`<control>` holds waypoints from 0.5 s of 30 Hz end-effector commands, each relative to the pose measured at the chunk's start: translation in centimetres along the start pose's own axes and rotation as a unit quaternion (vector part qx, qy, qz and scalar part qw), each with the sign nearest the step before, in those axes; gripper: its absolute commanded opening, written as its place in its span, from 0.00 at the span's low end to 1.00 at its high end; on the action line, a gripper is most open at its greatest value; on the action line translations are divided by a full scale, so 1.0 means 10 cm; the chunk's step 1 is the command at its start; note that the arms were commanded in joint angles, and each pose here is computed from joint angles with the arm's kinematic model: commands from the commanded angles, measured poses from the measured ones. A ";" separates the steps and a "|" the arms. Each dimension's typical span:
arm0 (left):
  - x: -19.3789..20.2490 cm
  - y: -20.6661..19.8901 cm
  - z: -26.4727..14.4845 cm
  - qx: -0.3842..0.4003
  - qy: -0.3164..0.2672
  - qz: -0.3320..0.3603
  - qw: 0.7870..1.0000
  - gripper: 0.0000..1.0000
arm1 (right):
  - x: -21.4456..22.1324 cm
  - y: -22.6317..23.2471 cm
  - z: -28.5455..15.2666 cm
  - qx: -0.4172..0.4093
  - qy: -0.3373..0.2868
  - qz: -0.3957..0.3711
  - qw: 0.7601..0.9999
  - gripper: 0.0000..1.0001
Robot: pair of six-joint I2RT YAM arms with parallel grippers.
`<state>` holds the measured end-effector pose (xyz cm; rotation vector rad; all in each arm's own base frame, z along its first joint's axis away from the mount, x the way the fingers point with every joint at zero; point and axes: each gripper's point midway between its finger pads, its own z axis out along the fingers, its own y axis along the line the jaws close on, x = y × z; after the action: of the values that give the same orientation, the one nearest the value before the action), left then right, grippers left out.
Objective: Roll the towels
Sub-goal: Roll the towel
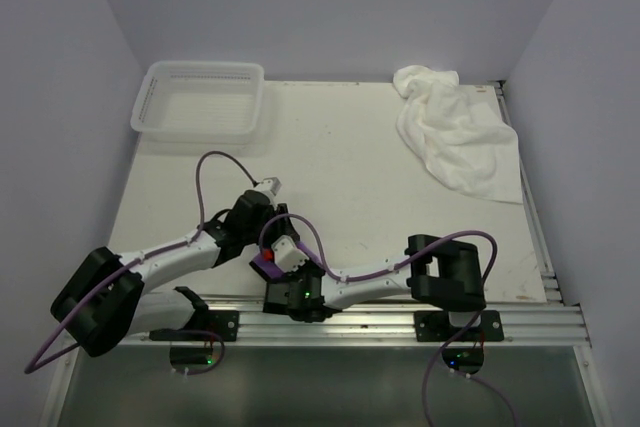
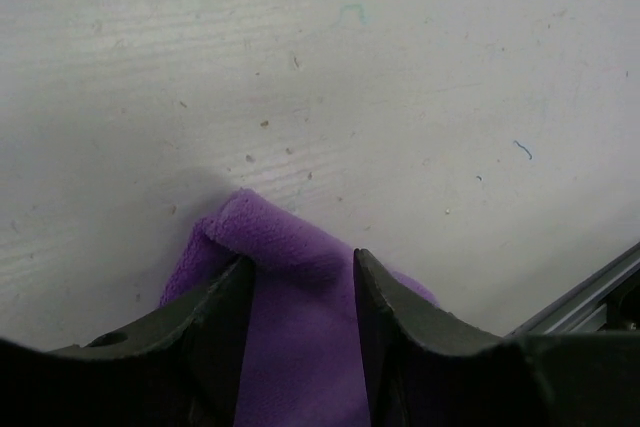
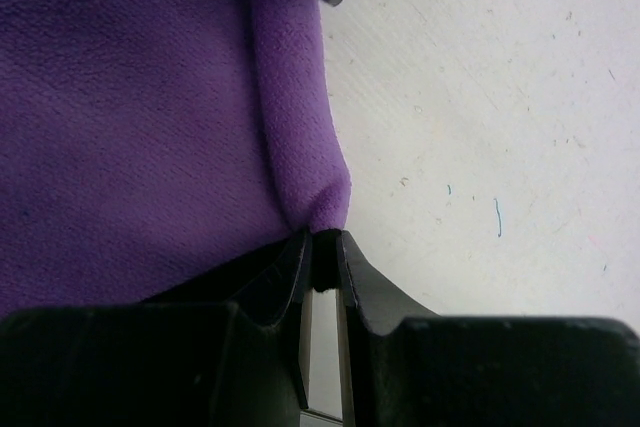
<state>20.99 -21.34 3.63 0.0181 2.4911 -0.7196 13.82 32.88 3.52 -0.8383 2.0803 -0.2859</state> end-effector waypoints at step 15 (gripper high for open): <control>-0.33 -0.09 0.15 -0.012 -0.032 0.054 0.998 0.48 | -0.11 -0.17 0.05 0.014 0.009 0.123 0.992 0.00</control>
<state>23.75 -22.62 4.54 0.0863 2.4308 -0.6887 15.40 32.15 3.36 -0.6397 2.1622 -0.2487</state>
